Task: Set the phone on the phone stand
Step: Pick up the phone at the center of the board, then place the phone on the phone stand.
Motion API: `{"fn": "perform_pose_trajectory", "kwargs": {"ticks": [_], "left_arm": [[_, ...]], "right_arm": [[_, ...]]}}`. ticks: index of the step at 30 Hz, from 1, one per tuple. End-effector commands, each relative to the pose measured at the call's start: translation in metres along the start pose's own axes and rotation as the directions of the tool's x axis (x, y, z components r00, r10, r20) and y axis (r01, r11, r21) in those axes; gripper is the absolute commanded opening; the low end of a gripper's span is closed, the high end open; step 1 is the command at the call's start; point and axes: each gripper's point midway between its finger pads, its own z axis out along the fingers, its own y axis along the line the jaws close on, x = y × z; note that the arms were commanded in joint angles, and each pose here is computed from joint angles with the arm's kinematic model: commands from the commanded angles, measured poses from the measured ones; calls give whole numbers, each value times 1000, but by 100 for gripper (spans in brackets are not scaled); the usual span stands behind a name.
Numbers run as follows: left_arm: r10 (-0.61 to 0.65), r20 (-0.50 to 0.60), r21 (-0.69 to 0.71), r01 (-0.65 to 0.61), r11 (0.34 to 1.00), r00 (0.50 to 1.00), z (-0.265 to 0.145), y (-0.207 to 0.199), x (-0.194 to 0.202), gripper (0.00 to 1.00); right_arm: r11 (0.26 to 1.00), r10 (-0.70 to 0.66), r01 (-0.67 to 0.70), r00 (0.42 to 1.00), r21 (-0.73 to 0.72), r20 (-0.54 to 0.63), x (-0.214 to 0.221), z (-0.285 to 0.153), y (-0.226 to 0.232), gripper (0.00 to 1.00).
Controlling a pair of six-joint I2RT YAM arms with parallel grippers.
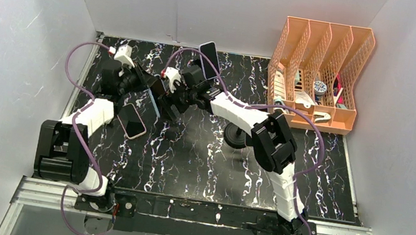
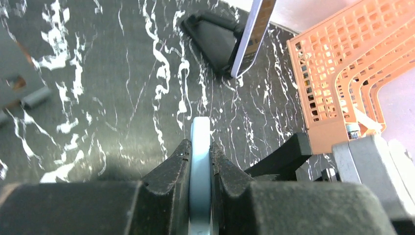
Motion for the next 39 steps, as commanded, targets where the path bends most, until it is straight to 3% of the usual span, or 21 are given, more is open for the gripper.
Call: {"fn": "perform_pose_trajectory", "kwargs": {"ticks": [1,9,14,21,29,39], "left_arm": [[182,89,108,-191,976,979,-17,-27,-52,0],[240,170,272,-280,921,956,-15,-23,-98,0],[246,251,460,-339,820,936,-8,-37,-128,0],[305,306,540,-428,725,902,5,-24,-156,0],[281,362,509,-441,740,889,-2,25,-190,0],[136,404,584,-369,723,905,3,65,-187,0]], "right_arm": [[975,-220,223,956,6,194,-88,-40,28,99],[960,-275,237,892,147,359,-143,-118,0,99],[961,-273,220,865,169,422,-146,-158,-8,99],[973,-231,200,884,119,407,-123,-156,-4,99],[981,-196,183,905,69,378,-105,-146,0,99],[990,-139,139,931,22,338,-84,-130,-1,99]]}}
